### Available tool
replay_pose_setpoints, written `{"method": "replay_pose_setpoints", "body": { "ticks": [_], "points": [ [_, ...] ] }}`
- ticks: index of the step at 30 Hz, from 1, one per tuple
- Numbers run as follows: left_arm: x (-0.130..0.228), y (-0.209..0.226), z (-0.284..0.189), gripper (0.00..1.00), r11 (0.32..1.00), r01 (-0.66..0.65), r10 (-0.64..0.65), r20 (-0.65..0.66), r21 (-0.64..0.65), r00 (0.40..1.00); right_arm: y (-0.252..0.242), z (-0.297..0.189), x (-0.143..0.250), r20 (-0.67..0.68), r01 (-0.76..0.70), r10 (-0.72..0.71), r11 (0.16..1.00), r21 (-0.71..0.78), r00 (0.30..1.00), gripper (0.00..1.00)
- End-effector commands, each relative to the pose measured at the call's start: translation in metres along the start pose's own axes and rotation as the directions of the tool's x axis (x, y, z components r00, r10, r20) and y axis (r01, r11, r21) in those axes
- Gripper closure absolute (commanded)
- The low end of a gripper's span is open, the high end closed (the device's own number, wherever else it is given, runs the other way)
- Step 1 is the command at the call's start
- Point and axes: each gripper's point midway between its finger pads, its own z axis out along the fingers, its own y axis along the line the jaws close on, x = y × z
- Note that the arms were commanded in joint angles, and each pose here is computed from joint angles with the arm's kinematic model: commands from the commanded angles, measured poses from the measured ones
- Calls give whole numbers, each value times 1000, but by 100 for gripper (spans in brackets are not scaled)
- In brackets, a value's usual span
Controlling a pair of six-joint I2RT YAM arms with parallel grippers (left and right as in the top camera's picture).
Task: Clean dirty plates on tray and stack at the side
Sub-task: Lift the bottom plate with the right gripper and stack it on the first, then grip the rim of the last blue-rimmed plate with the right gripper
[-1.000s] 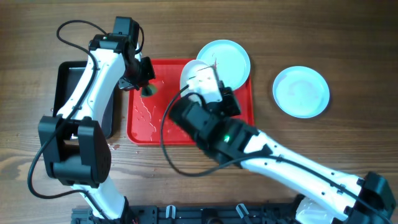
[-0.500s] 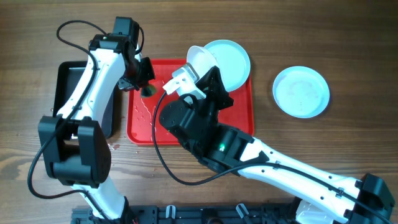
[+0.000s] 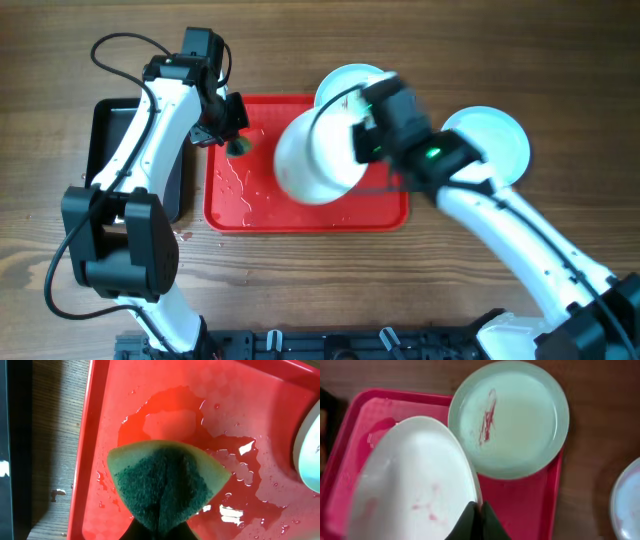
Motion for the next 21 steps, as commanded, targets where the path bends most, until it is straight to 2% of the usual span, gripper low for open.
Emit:
{"method": "replay_pose_setpoints", "body": {
  "ticks": [1, 4, 7, 10, 13, 15, 17, 19, 21],
  "points": [
    [-6, -3, -14, 96, 1000, -25, 25, 43, 9, 999, -71, -18, -14, -19, -257, 256, 966, -42, 966, 96],
    [-6, -3, -14, 96, 1000, -25, 25, 44, 9, 999, -176, -33, -6, 29, -461, 461, 879, 122, 887, 96],
    [-6, -3, -15, 96, 1000, -25, 25, 44, 10, 999, -250, -46, 23, 74, -591, 595, 760, 269, 800, 96],
    [-6, -3, -14, 96, 1000, -25, 25, 44, 9, 999, -306, -55, 68, 111, -654, 681, 627, 423, 724, 96],
    [-6, -3, -14, 96, 1000, -25, 25, 44, 9, 999, -320, -49, 89, 106, -685, 733, 561, 465, 672, 96],
    [-6, -3, -14, 96, 1000, -25, 25, 44, 9, 999, -321, -39, 94, 90, -698, 756, 544, 465, 649, 94],
    [-6, -3, -14, 96, 1000, -25, 25, 44, 10, 999, -313, -29, 94, 52, -704, 763, 565, 431, 644, 91],
    [-6, -3, -14, 96, 1000, -25, 25, 44, 10, 999, -288, -15, 79, -27, -673, 711, 677, 296, 703, 80],
    [-7, -3, -14, 96, 1000, -25, 25, 45, 10, 999, -257, -5, 56, -69, -640, 652, 756, 136, 755, 74]
  ]
}}
